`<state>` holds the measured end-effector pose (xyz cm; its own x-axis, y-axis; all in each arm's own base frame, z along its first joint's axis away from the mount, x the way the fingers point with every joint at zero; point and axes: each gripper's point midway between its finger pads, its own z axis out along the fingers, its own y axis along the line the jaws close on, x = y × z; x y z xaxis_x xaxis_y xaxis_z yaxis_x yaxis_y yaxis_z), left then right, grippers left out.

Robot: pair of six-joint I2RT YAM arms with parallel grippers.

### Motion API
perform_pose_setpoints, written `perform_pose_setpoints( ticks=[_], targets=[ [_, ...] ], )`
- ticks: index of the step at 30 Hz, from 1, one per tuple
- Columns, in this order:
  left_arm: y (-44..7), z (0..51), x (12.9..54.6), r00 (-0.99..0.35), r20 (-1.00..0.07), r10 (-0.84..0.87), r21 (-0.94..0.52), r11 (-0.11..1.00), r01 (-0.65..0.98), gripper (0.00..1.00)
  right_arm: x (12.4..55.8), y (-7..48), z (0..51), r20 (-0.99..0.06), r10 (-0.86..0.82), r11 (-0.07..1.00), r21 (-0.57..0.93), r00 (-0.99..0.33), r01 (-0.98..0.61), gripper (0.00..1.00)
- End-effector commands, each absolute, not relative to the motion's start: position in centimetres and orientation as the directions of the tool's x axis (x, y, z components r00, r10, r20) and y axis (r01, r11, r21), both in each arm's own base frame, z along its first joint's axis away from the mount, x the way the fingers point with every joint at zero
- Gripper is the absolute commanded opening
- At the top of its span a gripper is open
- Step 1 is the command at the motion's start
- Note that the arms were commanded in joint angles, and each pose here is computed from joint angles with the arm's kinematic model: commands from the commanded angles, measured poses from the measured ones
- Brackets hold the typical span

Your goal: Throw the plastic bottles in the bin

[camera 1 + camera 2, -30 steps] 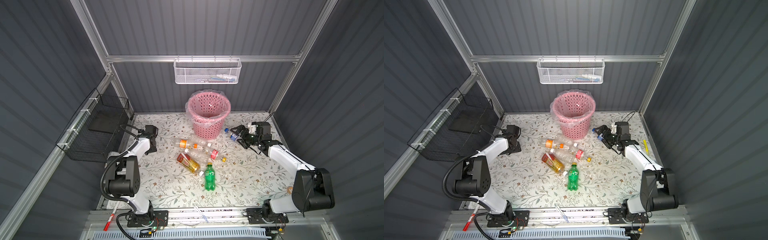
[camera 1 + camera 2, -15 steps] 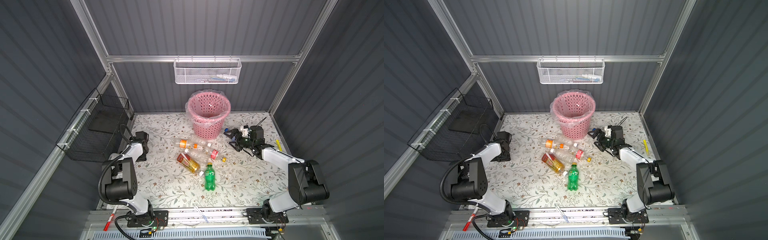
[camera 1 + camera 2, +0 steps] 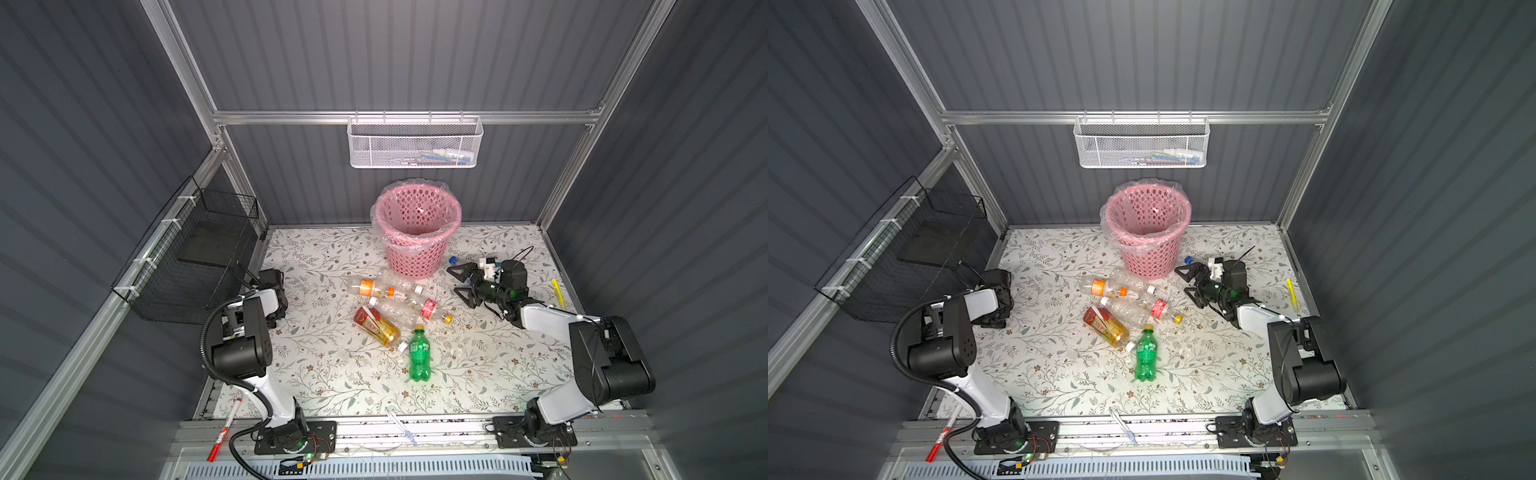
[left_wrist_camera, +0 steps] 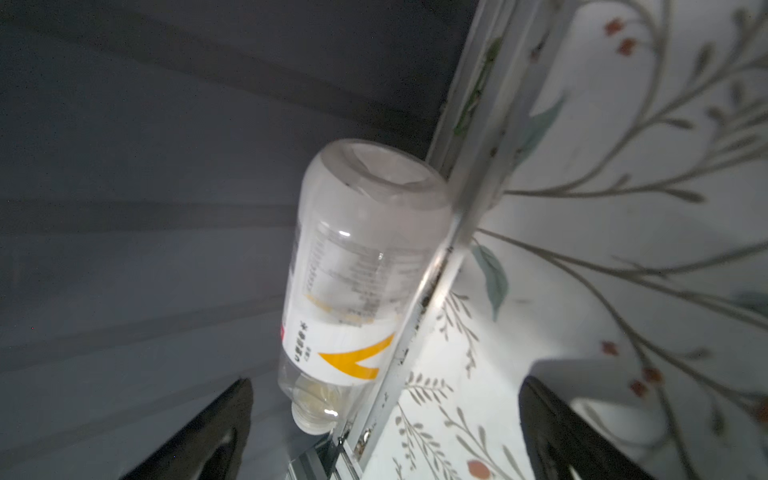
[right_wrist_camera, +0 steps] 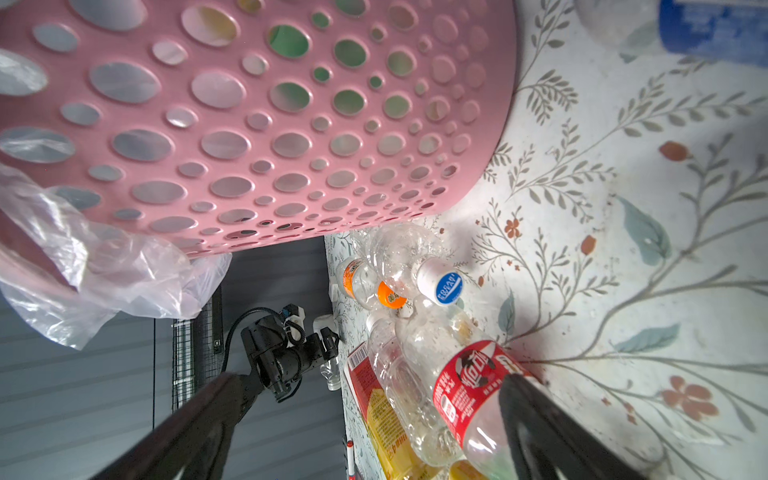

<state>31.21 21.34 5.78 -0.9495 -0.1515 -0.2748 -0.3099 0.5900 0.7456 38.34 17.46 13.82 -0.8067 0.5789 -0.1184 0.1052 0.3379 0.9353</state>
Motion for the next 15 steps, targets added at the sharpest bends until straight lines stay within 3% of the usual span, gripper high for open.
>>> perform_pose_setpoints(
  ticks=[1, 15],
  targets=[
    [23.0, 5.1, 31.2, -0.956, -0.254, -0.149, 0.769, 0.568, -0.293, 1.0, 38.3, 17.6, 13.6, -0.101, 0.584, 0.302, 0.948, -0.805, 0.1, 0.99],
    [26.8, 3.1, 30.0, -0.959, -0.205, -0.196, 0.772, 0.57, -0.282, 1.0, 38.1, 17.6, 12.6, -0.054, 0.604, 0.264, 0.955, -0.795, 0.135, 0.99]
  ],
)
